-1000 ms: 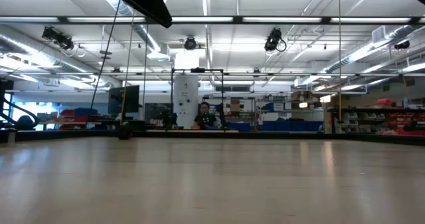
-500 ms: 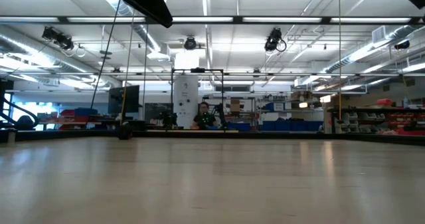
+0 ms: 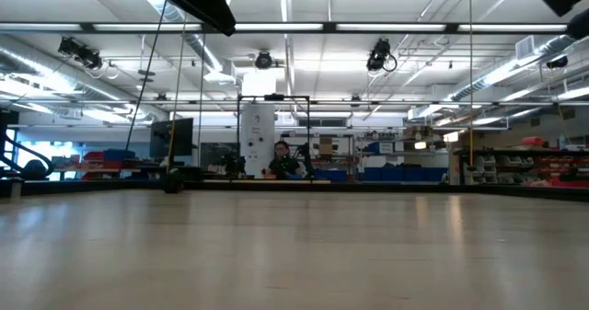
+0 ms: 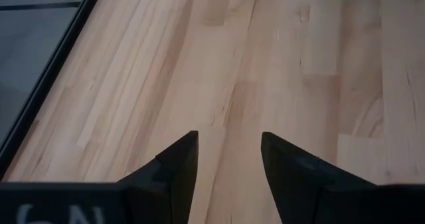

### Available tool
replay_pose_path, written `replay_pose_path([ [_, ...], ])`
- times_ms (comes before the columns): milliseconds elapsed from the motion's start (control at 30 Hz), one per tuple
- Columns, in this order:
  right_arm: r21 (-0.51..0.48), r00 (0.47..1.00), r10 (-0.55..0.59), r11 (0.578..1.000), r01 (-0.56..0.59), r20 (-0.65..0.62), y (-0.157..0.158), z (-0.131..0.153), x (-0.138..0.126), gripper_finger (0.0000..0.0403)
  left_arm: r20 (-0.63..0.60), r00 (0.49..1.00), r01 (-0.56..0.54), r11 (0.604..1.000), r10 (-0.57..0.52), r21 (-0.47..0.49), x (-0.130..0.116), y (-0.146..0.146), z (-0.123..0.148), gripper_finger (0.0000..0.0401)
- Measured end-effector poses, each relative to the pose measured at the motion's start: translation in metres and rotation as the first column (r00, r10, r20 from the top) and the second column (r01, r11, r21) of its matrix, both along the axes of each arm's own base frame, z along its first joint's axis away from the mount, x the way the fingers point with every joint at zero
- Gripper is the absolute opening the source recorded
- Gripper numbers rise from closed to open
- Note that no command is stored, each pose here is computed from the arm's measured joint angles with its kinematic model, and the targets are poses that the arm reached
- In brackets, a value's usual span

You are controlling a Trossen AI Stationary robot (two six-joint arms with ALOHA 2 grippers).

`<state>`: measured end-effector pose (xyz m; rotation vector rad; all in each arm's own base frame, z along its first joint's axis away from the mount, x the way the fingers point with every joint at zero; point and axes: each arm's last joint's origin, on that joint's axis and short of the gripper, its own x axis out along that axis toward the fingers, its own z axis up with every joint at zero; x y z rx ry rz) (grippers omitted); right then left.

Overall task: Pick and place USB-C Cables
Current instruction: Put the black charger cable into the green bin

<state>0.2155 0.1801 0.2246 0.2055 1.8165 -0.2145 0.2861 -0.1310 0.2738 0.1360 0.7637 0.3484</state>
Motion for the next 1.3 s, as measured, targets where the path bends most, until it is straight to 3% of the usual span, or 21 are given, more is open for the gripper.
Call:
replay_pose_path([
  [100,-0.045,0.997,0.021,0.999,-0.018,0.076,0.0,-0.001,0.004,0.016,0.0,1.0,-0.001,1.0,0.001,0.0,0.0,0.0,0.0,0.0172],
  [233,0.051,0.987,-0.023,0.999,0.015,0.156,0.006,-0.011,0.012,0.016,-0.001,1.0,-0.001,1.0,0.001,0.001,0.0,0.0,0.0,0.0172],
  [467,0.238,0.996,-0.079,0.967,0.086,-0.036,0.01,-0.034,-0.001,0.0158,-0.001,1.0,-0.001,1.0,0.001,0.001,0.0,0.0,0.0,0.0172],
  [833,0.255,0.993,-0.05,0.964,0.077,-0.109,0.012,-0.02,-0.004,0.0157,-0.001,1.0,-0.001,1.0,0.001,0.001,0.0,0.0,0.0,0.0172],
  [1033,0.141,0.992,-0.007,0.99,0.025,-0.122,0.005,0.014,-0.003,0.0155,-0.002,1.0,0.0,1.0,0.0,0.003,0.0,0.001,0.0,0.0172],
  [1167,-0.043,0.987,0.124,0.992,-0.121,0.103,0.0,0.033,0.01,0.0154,-0.007,1.0,-0.023,0.998,0.024,0.058,-0.002,0.003,0.0,0.0172],
  [1300,-0.305,0.896,0.292,0.933,-0.19,0.334,-0.005,0.041,0.028,0.0153,-0.044,0.992,-0.109,0.982,0.117,0.156,-0.011,0.01,-0.004,0.0172],
])
